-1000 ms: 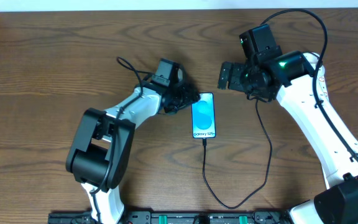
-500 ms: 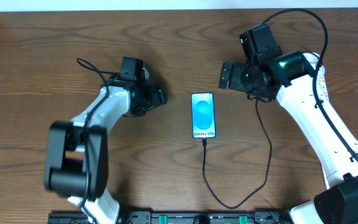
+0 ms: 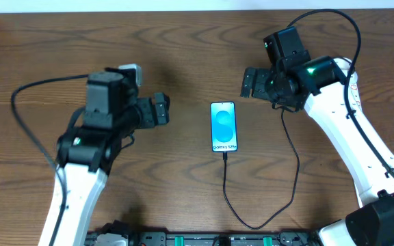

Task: Plug charger to phone and switch on socket
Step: 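Open the left gripper and release the phone, then retract the left gripper and move the right gripper to the white power strip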

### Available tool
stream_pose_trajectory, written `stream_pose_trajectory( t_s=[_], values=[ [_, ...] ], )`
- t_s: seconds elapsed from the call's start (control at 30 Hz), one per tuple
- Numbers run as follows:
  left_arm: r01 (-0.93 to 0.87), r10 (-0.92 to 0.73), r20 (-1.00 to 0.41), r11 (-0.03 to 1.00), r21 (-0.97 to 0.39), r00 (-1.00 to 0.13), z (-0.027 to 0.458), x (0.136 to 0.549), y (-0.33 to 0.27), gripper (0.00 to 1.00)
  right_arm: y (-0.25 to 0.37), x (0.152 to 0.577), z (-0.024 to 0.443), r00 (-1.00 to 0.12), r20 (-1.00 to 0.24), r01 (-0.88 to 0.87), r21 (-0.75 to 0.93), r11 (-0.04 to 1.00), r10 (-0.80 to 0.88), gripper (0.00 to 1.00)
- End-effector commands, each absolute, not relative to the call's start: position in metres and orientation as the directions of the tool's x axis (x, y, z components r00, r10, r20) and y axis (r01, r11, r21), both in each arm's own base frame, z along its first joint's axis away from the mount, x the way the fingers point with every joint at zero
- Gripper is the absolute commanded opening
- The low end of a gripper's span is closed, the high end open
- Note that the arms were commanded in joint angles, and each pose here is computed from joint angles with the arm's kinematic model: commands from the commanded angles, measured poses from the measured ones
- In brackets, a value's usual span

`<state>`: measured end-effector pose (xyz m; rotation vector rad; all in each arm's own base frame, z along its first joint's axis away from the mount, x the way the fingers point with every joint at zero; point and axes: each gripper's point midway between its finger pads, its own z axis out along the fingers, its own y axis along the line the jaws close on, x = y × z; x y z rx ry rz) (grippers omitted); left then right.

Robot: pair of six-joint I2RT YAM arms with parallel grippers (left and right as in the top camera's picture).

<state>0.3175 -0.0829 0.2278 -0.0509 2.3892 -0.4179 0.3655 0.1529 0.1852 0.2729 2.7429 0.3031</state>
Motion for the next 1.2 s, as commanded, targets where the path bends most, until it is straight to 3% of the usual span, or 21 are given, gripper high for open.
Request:
stream_pose_trajectory(
  t_s=[0.0,0.33,0.5,0.73,0.97,1.17],
  values=[
    [0.098,-0.141,-0.696,0.952,-0.291,-0.704,0.25,0.31,-0.078,0.99,0.152,0.365,0.192,-0.908,-0.36,0.133,0.237,0.962,0.214,0.99],
    [0.103,-0.143,-0.709,0.951,-0.292,-0.691,0.256,0.306,-0.077,0.99,0.153,0.366,0.192,-0.907,-0.363,0.13,0.238,0.963,0.212,0.99],
    [0.102,-0.142,-0.707,0.951,-0.292,-0.693,0.256,0.306,-0.077,0.99,0.164,0.366,0.195,-0.922,-0.386,-0.064,0.25,0.966,0.039,0.99],
    [0.102,-0.142,-0.707,0.951,-0.292,-0.693,0.256,0.306,-0.077,0.99,0.161,0.372,0.209,-0.923,-0.386,-0.181,0.408,0.895,-0.01,0.99],
    [0.102,-0.142,-0.707,0.951,-0.292,-0.693,0.256,0.306,-0.077,0.99,0.099,0.384,0.231,-0.919,-0.384,-0.157,0.575,0.803,0.095,0.99],
    [0.102,-0.142,-0.707,0.951,-0.292,-0.693,0.256,0.306,-0.077,0.99,0.011,0.389,0.233,-0.882,-0.398,-0.036,0.591,0.806,0.253,0.99]
  ],
)
